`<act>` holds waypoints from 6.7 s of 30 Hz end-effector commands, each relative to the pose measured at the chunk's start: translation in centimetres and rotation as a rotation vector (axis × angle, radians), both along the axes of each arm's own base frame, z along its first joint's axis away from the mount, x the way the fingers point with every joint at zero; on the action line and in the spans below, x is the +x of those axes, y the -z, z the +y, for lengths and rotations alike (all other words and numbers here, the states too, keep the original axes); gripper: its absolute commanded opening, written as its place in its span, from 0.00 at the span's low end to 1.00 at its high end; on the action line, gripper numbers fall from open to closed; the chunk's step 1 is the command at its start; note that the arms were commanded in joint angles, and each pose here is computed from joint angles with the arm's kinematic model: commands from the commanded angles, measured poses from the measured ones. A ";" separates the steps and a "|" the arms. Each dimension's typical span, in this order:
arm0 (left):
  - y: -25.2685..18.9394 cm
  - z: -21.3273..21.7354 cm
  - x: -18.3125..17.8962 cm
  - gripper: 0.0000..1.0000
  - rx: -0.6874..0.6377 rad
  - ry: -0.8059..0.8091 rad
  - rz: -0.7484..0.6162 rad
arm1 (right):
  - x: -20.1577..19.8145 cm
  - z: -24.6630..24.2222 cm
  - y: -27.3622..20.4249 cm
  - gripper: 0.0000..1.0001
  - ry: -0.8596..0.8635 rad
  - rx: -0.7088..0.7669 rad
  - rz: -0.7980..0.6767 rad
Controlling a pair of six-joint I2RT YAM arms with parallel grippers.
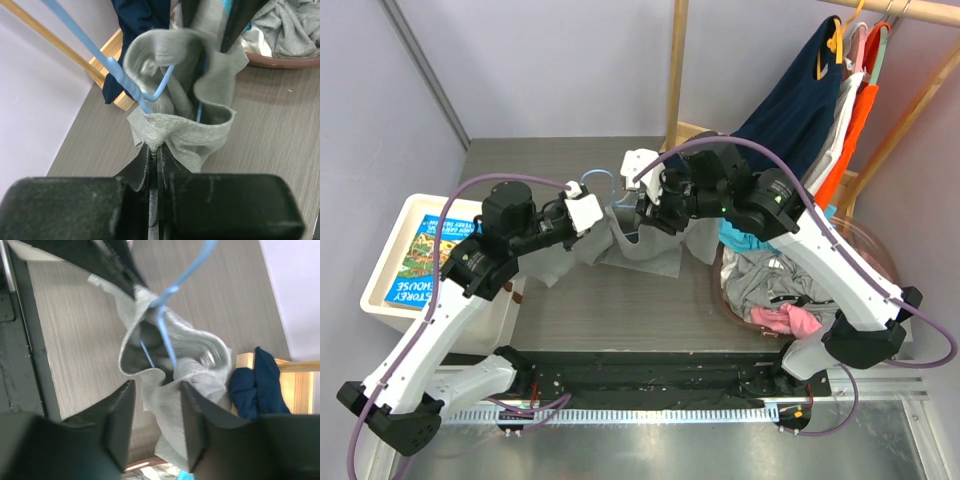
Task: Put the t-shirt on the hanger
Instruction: Place the T-shirt on the hanger, then place the hanger at the clothesline.
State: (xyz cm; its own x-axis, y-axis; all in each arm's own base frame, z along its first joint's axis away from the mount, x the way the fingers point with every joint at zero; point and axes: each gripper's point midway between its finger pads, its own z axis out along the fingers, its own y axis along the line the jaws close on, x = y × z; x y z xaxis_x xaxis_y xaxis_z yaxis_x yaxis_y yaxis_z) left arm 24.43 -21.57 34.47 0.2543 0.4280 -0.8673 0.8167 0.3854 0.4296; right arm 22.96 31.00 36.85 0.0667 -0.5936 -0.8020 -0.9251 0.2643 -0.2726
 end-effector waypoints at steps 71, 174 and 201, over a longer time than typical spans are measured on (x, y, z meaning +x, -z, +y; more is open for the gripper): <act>-9.8 -1.0 3.2 0.57 0.019 -0.095 -0.267 | 3.5 -0.6 -9.5 0.01 0.167 0.199 -0.241; -2.8 -5.6 0.1 0.00 0.017 0.319 -0.372 | -11.9 -6.0 2.7 0.23 -0.133 0.298 1.022; -7.9 2.5 1.8 1.00 -0.223 -0.200 -0.167 | 1.4 -19.0 -6.0 0.01 0.869 0.607 0.312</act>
